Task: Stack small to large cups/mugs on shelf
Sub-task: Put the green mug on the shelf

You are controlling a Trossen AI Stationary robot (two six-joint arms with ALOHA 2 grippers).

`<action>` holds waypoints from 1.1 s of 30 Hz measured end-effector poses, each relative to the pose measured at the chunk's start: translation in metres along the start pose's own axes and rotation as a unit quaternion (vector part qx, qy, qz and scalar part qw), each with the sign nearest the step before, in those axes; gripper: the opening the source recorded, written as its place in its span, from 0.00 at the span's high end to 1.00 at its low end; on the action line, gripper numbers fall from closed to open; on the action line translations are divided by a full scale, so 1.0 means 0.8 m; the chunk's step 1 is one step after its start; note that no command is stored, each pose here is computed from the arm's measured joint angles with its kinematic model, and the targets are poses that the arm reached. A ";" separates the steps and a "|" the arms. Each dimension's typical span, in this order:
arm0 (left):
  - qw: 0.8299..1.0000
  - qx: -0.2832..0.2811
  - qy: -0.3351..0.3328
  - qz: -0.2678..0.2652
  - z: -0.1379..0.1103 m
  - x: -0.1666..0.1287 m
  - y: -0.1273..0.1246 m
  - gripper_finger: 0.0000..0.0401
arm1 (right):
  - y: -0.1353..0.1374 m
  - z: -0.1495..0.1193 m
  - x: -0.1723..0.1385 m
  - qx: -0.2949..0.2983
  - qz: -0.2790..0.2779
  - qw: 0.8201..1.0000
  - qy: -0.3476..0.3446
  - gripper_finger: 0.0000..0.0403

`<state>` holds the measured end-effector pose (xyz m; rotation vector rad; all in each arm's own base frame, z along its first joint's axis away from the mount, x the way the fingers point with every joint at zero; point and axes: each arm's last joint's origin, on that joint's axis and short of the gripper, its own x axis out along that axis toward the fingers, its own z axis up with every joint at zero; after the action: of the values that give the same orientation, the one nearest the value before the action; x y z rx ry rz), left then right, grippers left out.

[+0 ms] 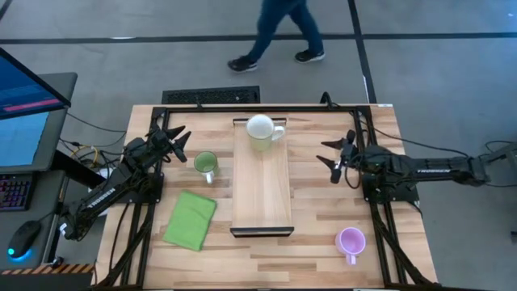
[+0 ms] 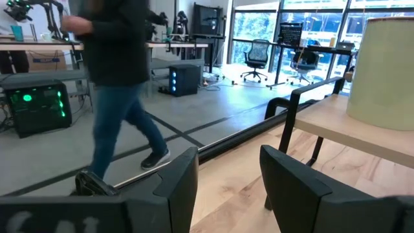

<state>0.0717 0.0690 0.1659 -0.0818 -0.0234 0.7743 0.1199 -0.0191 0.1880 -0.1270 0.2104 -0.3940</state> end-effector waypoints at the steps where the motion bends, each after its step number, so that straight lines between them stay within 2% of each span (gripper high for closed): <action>1: 1.000 0.000 0.000 0.000 0.000 0.000 0.000 0.61 | 0.000 0.001 -0.001 0.001 0.000 1.000 -0.004 0.32; 22: 1.000 0.000 0.000 0.000 0.000 0.000 0.000 0.61 | -0.009 0.005 -0.026 0.003 -0.004 0.999 -0.049 0.32; 33: 1.000 0.006 0.000 0.000 0.000 0.000 0.000 0.61 | -0.009 0.001 -0.026 -0.003 -0.001 1.000 -0.030 0.32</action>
<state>0.0717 0.0690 0.1659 -0.0709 -0.0190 0.7746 0.0989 -0.0172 0.1932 -0.1440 0.1523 -0.3920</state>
